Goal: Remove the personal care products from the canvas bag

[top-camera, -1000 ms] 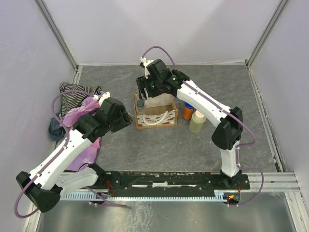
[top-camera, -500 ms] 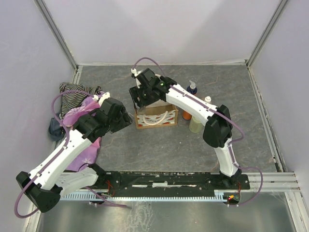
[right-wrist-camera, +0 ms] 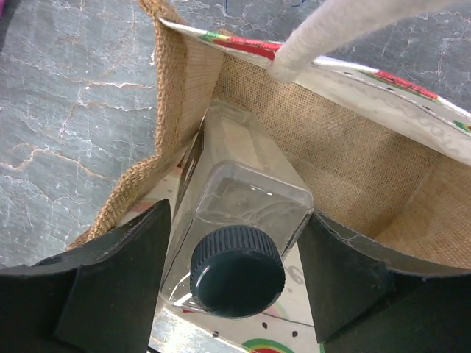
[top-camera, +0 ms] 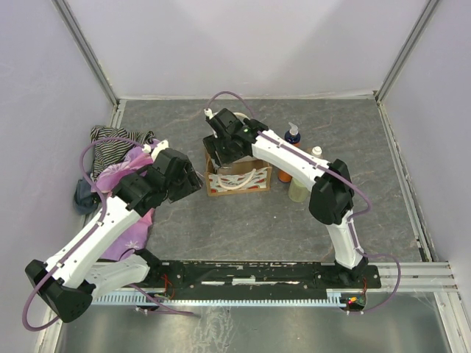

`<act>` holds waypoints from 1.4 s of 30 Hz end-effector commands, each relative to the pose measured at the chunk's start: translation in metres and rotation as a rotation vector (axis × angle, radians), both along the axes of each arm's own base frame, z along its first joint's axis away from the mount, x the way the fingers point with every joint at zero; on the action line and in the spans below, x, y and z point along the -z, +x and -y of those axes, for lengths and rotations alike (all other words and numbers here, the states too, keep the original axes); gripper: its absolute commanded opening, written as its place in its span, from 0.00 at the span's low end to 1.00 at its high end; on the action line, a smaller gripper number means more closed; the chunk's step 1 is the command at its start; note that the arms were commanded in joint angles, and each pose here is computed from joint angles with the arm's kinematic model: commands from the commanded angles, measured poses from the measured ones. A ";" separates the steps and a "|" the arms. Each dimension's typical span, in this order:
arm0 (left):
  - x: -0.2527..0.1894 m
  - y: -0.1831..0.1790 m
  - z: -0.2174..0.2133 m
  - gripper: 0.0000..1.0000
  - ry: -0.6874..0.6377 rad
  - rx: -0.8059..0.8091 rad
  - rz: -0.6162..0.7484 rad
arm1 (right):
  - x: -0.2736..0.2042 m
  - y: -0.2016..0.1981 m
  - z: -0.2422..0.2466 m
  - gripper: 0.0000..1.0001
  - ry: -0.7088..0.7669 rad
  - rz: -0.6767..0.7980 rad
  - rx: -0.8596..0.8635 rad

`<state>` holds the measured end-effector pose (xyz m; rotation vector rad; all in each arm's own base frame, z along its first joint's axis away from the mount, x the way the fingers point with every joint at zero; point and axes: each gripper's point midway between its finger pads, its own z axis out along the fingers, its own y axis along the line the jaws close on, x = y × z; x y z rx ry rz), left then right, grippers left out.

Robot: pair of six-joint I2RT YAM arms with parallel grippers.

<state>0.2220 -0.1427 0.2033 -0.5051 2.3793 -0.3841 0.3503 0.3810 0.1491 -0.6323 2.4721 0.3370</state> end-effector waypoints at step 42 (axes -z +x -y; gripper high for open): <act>0.008 0.046 0.030 0.66 0.027 0.045 0.046 | -0.295 -0.071 0.240 0.45 -0.009 0.639 0.341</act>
